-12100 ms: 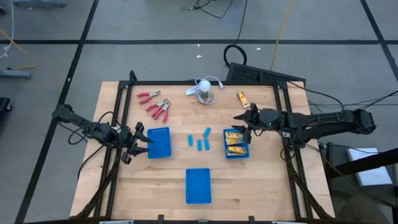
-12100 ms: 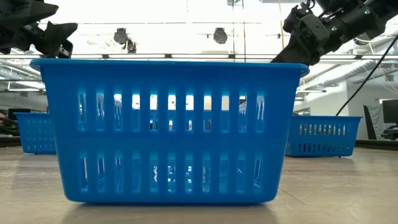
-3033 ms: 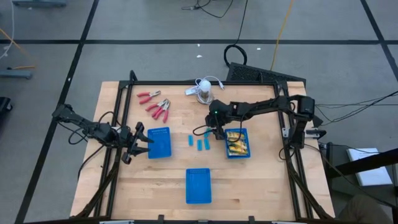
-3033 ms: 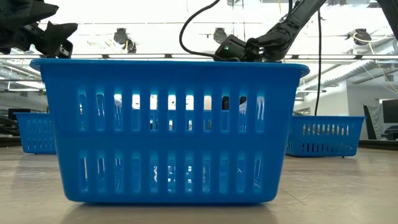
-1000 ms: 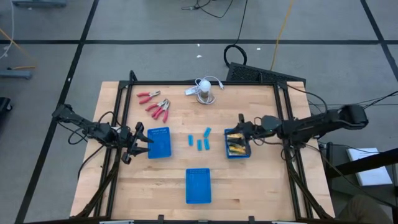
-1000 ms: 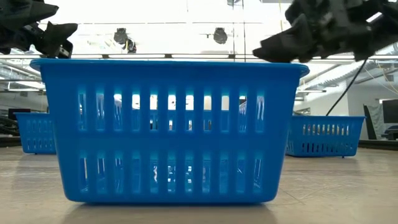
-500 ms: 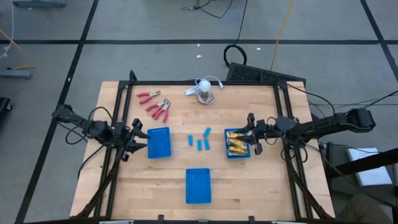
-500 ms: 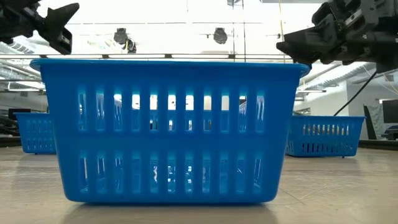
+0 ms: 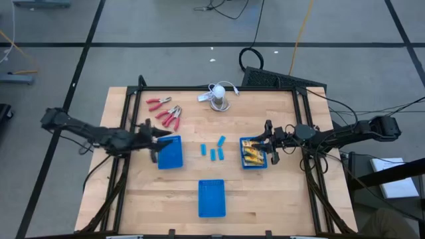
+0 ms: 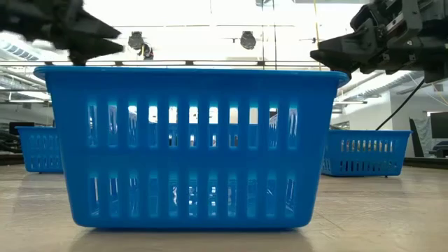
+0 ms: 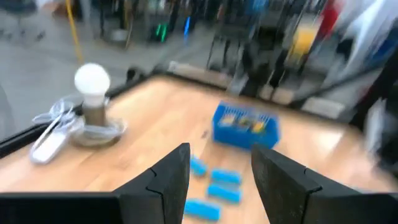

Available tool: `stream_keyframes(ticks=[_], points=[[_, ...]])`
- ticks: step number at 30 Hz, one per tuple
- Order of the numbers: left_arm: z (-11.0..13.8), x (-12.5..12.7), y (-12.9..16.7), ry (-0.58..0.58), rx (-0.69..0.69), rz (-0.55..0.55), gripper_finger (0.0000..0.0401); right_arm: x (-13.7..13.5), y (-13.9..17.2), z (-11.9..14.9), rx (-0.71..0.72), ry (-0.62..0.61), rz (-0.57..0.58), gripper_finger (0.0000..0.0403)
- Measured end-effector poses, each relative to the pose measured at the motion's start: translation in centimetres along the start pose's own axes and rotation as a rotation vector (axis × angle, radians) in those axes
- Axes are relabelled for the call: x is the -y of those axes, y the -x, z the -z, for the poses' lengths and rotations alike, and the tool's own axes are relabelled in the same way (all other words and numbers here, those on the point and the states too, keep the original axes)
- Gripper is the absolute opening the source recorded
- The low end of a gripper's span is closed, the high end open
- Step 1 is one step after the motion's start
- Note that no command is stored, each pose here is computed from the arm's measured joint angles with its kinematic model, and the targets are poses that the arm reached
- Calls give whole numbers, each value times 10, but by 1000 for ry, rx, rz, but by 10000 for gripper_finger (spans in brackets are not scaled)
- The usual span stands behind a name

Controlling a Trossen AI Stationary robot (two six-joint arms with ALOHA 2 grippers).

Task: Pick & Place School Supplies
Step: Put the blue eraser into the bottom blue bin

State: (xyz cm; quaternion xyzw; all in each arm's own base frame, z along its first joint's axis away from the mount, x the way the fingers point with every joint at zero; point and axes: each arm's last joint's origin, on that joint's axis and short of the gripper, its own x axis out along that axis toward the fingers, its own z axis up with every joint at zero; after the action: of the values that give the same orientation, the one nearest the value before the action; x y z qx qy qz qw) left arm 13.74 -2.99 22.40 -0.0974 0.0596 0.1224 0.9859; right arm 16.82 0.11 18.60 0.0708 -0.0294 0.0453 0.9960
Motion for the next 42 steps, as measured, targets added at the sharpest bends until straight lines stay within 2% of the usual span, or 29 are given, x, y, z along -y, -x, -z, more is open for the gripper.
stream_keyframes(ticks=[3, 6, 13, 16, 20, 23, 27, 29, 33, 37, 42], points=[[-20, 12, -28, -54, -155, -31, 175, 0, 0, 0, 2, 7, 18, 93], [-31, 19, -63, -41, -335, -64, 194, 1, 0, 0, 2, 7, 21, 93], [-22, 27, -146, 7, -731, -82, 267, 1, 0, 1, -6, -1, 22, 93], [-14, 27, -176, 46, -842, -156, 281, 1, 0, 1, -6, -1, 23, 93], [-9, 25, -209, 98, -916, -244, 284, 1, 0, 1, -6, -8, 23, 93], [1, 21, -225, 122, -991, -318, 278, 1, 0, 1, -6, -9, 23, 93], [15, 13, -234, 247, -1048, -472, 266, 1, 0, 1, -6, -9, 22, 93], [25, 8, -237, 304, -1061, -515, 258, 1, 0, 1, -6, -9, 22, 93], [38, 5, -243, 378, -1101, -539, 246, 1, 0, 1, -7, -9, 22, 93], [49, 5, -247, 439, -1146, -519, 240, 1, 0, 1, -12, -9, 23, 93], [53, 7, -248, 433, -1155, -522, 239, 1, 0, 2, -14, -9, 23, 93]])
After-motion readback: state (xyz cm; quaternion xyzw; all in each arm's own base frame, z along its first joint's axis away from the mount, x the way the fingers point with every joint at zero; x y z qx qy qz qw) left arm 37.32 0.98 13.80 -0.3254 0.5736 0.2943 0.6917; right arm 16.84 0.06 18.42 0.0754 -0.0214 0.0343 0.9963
